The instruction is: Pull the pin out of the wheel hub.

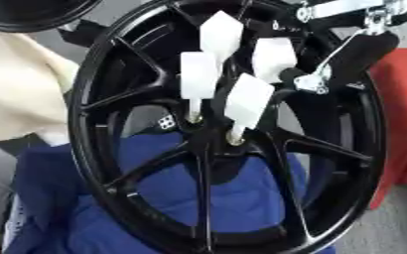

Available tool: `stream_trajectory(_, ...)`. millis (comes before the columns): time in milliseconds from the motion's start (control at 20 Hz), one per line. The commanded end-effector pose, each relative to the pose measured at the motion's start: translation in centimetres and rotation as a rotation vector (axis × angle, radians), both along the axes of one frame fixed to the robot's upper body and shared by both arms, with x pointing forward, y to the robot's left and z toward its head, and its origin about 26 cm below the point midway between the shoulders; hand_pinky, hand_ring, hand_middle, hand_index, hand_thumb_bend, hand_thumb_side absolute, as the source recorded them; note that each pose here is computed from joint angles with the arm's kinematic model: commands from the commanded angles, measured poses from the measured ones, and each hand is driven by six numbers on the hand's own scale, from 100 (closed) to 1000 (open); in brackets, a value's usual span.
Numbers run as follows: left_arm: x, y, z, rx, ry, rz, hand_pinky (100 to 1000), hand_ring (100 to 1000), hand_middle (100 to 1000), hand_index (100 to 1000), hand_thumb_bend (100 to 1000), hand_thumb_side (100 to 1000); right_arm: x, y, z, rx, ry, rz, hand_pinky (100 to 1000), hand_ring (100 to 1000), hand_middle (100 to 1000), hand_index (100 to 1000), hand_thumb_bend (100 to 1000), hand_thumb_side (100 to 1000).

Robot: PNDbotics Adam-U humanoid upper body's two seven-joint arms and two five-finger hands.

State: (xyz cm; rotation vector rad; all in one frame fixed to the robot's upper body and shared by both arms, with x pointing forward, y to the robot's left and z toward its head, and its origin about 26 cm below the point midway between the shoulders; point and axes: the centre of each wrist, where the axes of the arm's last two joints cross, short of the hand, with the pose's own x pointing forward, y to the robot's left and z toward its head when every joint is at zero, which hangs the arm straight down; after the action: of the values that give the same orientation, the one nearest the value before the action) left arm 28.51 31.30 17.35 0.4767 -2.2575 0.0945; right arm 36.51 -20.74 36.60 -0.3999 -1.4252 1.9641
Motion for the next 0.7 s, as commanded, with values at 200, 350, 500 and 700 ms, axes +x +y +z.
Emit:
stream_trajectory(200,-0.17,-0.15,0.84,0.014,-0.029,-0.016,766,832,745,797,100,780,0.03,-0.1,1.13,-0.002,-0.037,-0.02,821,833,795,921,100,132)
stream_trajectory(350,-0.17,-0.16,0.83,0.014,-0.029,-0.016,766,832,745,796,100,780,0.13,0.0,1.16,0.002,-0.037,-0.02,801,807,768,908,100,113)
stream_trajectory(500,-0.17,-0.18,0.79,0.012,-0.028,-0.016,766,832,745,796,100,781,0.14,0.05,1.23,0.01,-0.033,-0.016,768,770,694,875,100,100)
stream_trajectory(700,-0.17,-0.18,0.77,0.009,-0.028,-0.016,767,832,745,796,100,781,0.03,0.16,1.32,0.027,-0.031,-0.005,736,724,566,774,100,100)
